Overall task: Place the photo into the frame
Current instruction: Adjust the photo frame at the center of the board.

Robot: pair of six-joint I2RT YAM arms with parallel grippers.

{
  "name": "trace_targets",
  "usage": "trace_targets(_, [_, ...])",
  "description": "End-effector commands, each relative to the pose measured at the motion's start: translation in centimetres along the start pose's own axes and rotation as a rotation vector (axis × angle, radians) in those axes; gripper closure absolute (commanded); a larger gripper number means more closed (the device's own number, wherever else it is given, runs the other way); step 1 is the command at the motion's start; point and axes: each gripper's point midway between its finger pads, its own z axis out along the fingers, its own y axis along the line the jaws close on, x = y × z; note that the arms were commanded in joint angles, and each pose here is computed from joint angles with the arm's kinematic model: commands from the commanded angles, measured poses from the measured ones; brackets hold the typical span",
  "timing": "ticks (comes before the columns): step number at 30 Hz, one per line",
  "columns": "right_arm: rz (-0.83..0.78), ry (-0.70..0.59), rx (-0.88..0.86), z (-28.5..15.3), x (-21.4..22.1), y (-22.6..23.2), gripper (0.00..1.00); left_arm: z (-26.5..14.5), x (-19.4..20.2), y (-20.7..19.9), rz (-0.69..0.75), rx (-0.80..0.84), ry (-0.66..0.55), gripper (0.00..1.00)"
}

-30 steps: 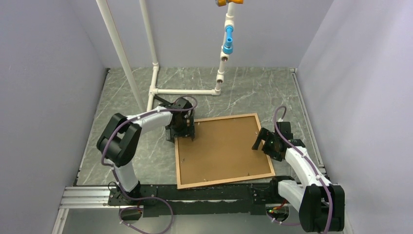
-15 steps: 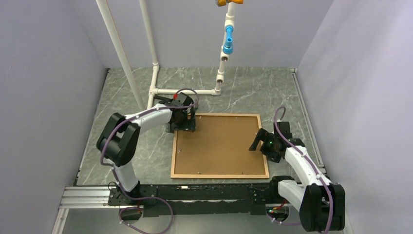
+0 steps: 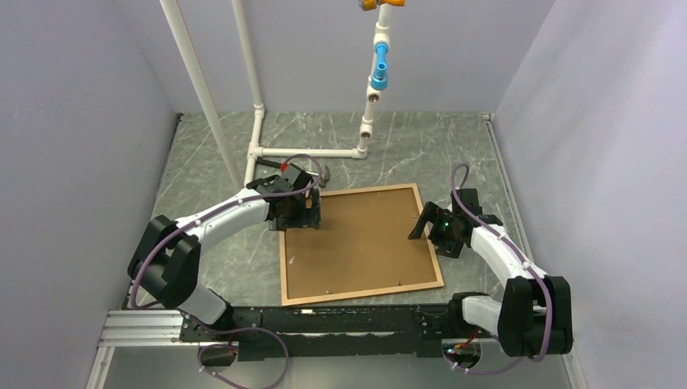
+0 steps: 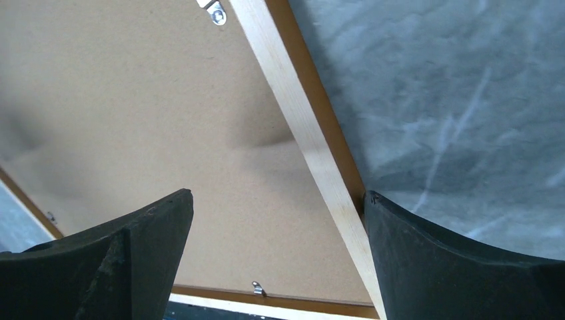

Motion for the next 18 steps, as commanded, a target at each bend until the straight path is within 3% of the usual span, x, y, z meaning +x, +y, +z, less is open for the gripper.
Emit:
trace_targets(1, [-0.016,-0.046,-0.166,-1.2,-1.5,3.8,0.0,-1.1,-0.3,-0.2,0.019,-0.02,-0.013,0.01])
trace_targets(9, [-0.009,-0.011,-0.169,-0.8,0.8,2.7,0.0,-0.7,3.6,3.3,-0.031,-0.102,0.041,0.01])
trace_targets(18, [-0.003,-0.031,-0.153,-0.7,0.4,2.5,0.0,-3.1,6.1,6.5,-0.12,-0.145,0.005,0.01])
